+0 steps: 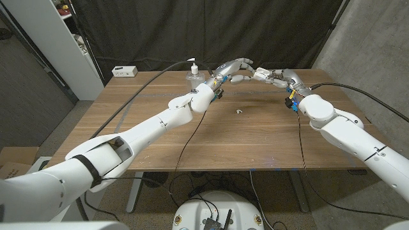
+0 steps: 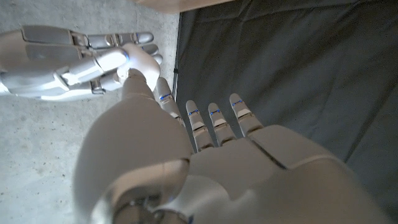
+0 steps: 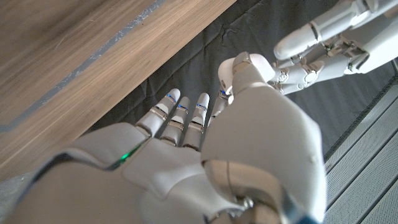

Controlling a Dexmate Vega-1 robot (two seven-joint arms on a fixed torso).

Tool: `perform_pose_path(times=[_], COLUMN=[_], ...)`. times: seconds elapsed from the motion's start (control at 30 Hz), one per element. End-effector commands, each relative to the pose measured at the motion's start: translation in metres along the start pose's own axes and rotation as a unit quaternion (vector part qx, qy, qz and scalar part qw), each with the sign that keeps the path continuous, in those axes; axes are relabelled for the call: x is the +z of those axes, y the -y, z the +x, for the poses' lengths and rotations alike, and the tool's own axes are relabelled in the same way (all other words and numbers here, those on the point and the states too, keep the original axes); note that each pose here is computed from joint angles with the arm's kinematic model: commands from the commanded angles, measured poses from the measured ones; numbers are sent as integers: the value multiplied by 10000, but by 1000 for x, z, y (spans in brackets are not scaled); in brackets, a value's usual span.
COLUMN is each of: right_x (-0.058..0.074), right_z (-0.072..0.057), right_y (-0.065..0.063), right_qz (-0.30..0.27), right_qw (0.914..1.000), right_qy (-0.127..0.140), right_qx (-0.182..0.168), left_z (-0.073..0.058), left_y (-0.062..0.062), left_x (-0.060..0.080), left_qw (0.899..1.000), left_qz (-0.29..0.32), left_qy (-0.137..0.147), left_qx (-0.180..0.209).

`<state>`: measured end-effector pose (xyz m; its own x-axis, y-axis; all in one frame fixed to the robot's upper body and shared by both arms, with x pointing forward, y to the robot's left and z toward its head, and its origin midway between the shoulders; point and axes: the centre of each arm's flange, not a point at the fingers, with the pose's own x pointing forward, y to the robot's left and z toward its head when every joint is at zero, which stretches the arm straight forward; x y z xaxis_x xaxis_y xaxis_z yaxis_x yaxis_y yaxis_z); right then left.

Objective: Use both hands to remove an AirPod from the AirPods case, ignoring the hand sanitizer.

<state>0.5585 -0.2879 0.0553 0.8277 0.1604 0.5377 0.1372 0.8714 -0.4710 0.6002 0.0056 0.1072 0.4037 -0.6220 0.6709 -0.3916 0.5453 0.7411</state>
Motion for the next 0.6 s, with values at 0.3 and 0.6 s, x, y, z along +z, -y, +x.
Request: perform_pose_path(times=[0.3, 0.6], right_x=[-1, 3], right_z=[0, -1], right_y=[3, 1], right_qz=[4, -125], right_qw=[10000, 9999], right_qy=[-23, -82], right_qx=[-7, 81], left_z=[-12, -20], left_y=[-2, -9], left_x=[-6, -8], left_qw=[9990, 9979], left_qz=[5, 105], left_qy=[-276, -317], left_qx=[343, 560])
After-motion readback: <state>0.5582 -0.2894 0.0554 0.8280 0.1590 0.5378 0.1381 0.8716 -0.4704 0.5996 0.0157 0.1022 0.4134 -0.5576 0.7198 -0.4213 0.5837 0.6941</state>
